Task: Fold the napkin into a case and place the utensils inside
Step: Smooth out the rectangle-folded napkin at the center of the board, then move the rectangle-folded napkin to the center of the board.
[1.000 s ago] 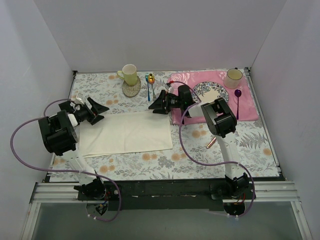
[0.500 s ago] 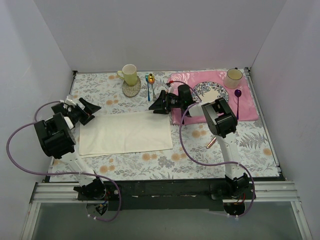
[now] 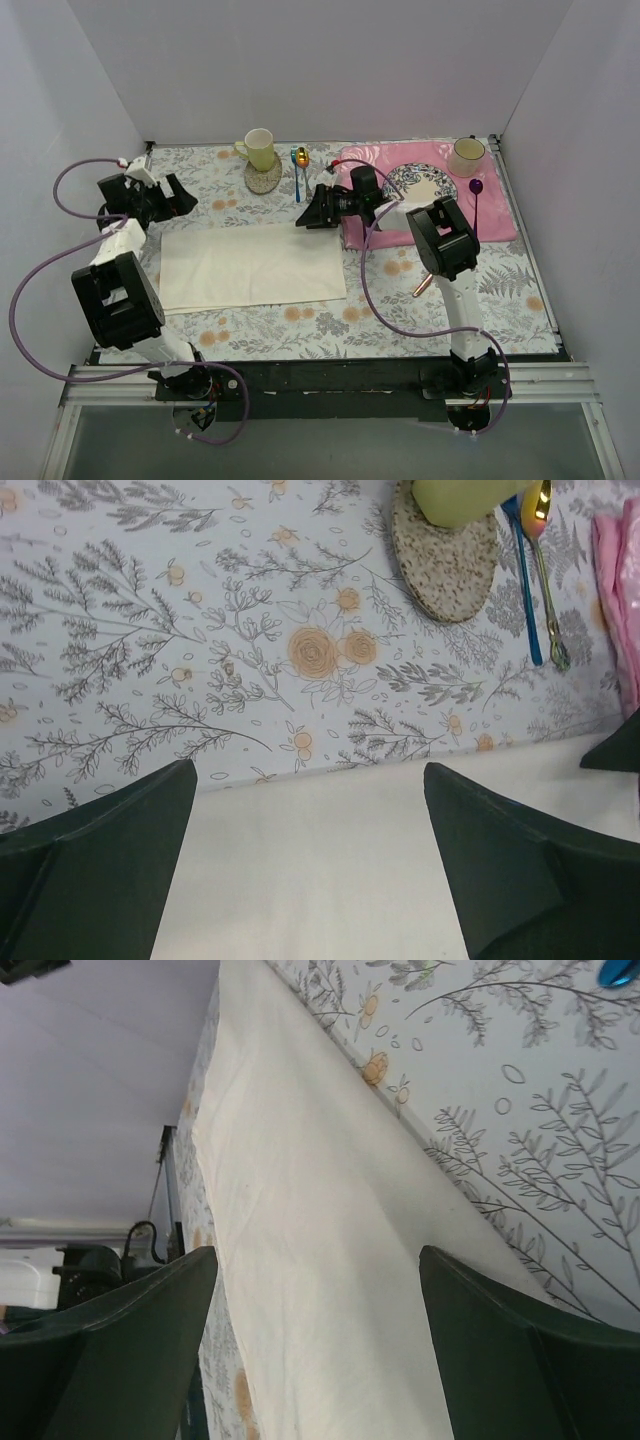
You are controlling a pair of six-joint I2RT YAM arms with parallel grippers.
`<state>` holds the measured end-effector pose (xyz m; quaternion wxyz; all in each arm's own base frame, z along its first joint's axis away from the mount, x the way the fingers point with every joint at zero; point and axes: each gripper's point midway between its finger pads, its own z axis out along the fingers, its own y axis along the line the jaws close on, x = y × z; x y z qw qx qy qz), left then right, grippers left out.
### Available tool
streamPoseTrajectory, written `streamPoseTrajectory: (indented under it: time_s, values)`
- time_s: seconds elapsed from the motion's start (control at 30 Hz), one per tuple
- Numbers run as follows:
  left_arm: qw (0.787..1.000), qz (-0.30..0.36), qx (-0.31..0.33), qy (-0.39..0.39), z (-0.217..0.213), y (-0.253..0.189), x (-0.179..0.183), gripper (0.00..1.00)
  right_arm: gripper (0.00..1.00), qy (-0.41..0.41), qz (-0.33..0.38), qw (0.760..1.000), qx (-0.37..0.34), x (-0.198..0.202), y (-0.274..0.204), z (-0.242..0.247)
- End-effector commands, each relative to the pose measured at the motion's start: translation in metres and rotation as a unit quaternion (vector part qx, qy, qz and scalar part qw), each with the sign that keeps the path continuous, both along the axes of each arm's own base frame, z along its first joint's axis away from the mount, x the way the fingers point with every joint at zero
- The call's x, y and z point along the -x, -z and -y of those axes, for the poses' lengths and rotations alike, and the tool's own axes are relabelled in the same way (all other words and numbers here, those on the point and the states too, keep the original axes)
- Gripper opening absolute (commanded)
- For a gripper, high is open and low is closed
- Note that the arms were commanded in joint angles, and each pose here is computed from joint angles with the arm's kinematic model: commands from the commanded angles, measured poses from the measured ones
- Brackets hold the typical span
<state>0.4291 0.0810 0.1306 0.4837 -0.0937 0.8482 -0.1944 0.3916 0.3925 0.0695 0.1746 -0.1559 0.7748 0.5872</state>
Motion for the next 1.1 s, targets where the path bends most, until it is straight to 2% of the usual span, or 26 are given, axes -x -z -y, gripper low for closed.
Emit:
streamPoseTrajectory:
  time_s: [0.0, 0.07, 0.1, 0.17, 0.23, 0.27, 0.4, 0.5, 0.6, 0.77, 0.93, 1.07]
  values:
    - [0.987, -0.09, -0.115, 0.062, 0.008, -0.002, 0.044, 0.98, 0.89, -0.044, 0.159, 0.986, -0.014, 0.003, -0.078, -0.01]
    - [0.981, -0.114, -0.134, 0.078, 0.009, -0.001, 0.061, 0.98, 0.87, -0.046, 0.173, 0.984, 0.019, 0.005, -0.069, -0.008]
    - [0.976, -0.145, -0.14, 0.088, 0.014, 0.008, 0.078, 0.98, 0.86, -0.054, 0.21, 0.976, 0.031, 0.003, -0.067, -0.007]
    - [0.967, -0.167, -0.162, 0.106, 0.023, 0.015, 0.102, 0.98, 0.85, -0.062, 0.209, 0.974, 0.067, 0.008, -0.051, -0.004]
    - [0.95, -0.2, -0.2, 0.129, 0.032, 0.026, 0.123, 0.98, 0.81, -0.074, 0.234, 0.965, 0.098, 0.003, -0.037, -0.002]
    - [0.946, -0.208, -0.207, 0.138, 0.036, 0.03, 0.132, 0.98, 0.78, -0.082, 0.218, 0.965, 0.119, 0.007, -0.025, 0.002]
    - [0.93, -0.261, -0.209, 0.153, 0.042, 0.054, 0.164, 0.96, 0.62, -0.089, 0.212, 0.96, 0.161, 0.004, 0.001, 0.01]
    - [0.92, -0.282, -0.222, 0.158, 0.042, 0.07, 0.175, 0.91, 0.55, -0.101, 0.225, 0.951, 0.189, 0.005, 0.017, 0.014]
    - [0.912, -0.297, -0.237, 0.157, 0.038, 0.084, 0.177, 0.83, 0.5, -0.119, 0.23, 0.941, 0.219, 0.012, 0.03, 0.02]
    - [0.892, -0.326, -0.274, 0.151, 0.02, 0.108, 0.171, 0.62, 0.43, -0.153, 0.214, 0.93, 0.257, 0.04, 0.052, 0.035]
    - [0.883, -0.328, -0.302, 0.147, 0.002, 0.123, 0.138, 0.58, 0.41, -0.211, 0.193, 0.922, 0.261, 0.099, 0.062, 0.041]
    - [0.899, -0.298, -0.282, 0.151, 0.006, 0.109, 0.093, 0.58, 0.41, -0.261, 0.186, 0.916, 0.24, 0.154, 0.049, 0.038]
